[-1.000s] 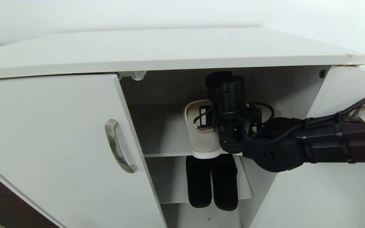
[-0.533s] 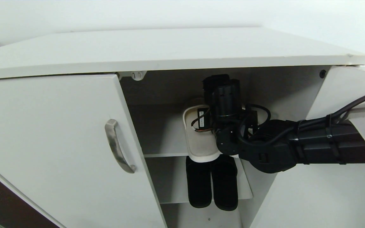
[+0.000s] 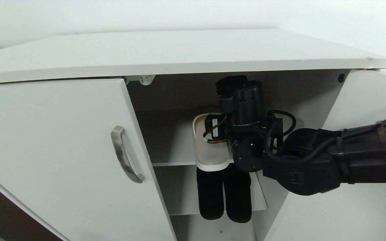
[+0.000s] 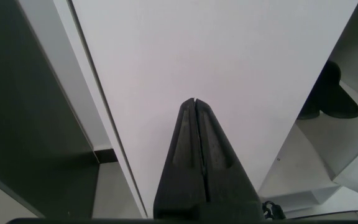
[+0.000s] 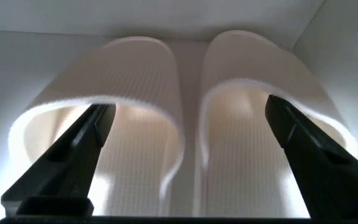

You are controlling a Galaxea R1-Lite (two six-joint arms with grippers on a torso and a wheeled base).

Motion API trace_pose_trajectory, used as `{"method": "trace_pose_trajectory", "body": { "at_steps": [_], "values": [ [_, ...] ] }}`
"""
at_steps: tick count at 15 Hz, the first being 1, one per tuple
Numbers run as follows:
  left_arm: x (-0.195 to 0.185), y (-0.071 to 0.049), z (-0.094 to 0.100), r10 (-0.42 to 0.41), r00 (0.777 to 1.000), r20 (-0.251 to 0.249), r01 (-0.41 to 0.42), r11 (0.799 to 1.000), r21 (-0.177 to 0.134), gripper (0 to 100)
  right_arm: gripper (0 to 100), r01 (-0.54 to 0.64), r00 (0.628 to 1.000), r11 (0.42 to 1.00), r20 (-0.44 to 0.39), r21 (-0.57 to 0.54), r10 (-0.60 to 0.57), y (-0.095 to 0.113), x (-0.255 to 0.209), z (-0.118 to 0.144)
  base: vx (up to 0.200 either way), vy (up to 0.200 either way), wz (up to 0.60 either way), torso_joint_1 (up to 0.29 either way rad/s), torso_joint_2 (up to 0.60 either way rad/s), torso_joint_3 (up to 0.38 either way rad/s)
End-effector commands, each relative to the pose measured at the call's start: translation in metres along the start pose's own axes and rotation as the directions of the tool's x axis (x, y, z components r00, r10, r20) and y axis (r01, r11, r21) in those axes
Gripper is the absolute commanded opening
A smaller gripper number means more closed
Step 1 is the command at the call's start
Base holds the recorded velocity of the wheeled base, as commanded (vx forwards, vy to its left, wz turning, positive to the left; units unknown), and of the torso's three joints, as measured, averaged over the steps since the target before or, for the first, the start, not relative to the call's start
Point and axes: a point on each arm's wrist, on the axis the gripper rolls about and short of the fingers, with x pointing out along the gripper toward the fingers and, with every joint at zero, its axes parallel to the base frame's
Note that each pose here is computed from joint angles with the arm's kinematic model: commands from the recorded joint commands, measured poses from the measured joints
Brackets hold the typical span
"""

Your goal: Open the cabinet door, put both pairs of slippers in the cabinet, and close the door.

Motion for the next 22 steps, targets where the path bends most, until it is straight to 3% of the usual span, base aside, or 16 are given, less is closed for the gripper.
{"method": "trace_pose_trajectory", "body": {
  "at_steps": [1,4,5,14,17,22],
  "values": [
    [0.0,0.0,0.0,0.0,1.0,0.0,0.0,1.0,0.0,0,100,-0.04,0.999,0.999,0.02,0.01,0.04,-0.012,-0.031,0.016,0.0,0.0,0.0,0.0,0.0,0.0],
    [0.0,0.0,0.0,0.0,1.0,0.0,0.0,1.0,0.0,0,100,-0.121,0.993,0.992,-0.007,-0.02,0.121,-0.016,-0.055,0.008,0.0,0.0,0.0,0.0,0.0,0.0],
    [0.0,0.0,0.0,0.0,1.0,0.0,0.0,1.0,0.0,0,0,-0.158,0.987,0.987,-0.017,-0.025,0.158,-0.017,-0.06,0.006,0.0,0.0,0.0,0.0,0.0,0.0],
    [0.0,0.0,0.0,0.0,1.0,0.0,0.0,1.0,0.0,0,0,-0.406,0.911,0.913,-0.091,-0.036,0.401,-0.025,-0.075,-0.016,0.0,0.0,0.0,0.0,0.0,0.0],
    [0.0,0.0,0.0,0.0,1.0,0.0,0.0,1.0,0.0,0,0,-0.423,0.904,0.906,-0.087,-0.031,0.419,-0.025,-0.074,-0.017,0.0,0.0,0.0,0.0,0.0,0.0],
    [0.0,0.0,0.0,0.0,1.0,0.0,0.0,1.0,0.0,0,0,-0.424,0.903,0.905,-0.089,-0.037,0.42,-0.024,-0.074,-0.018,-0.2,0.0,0.0,0.002,0.0,0.002]
  ]
}}
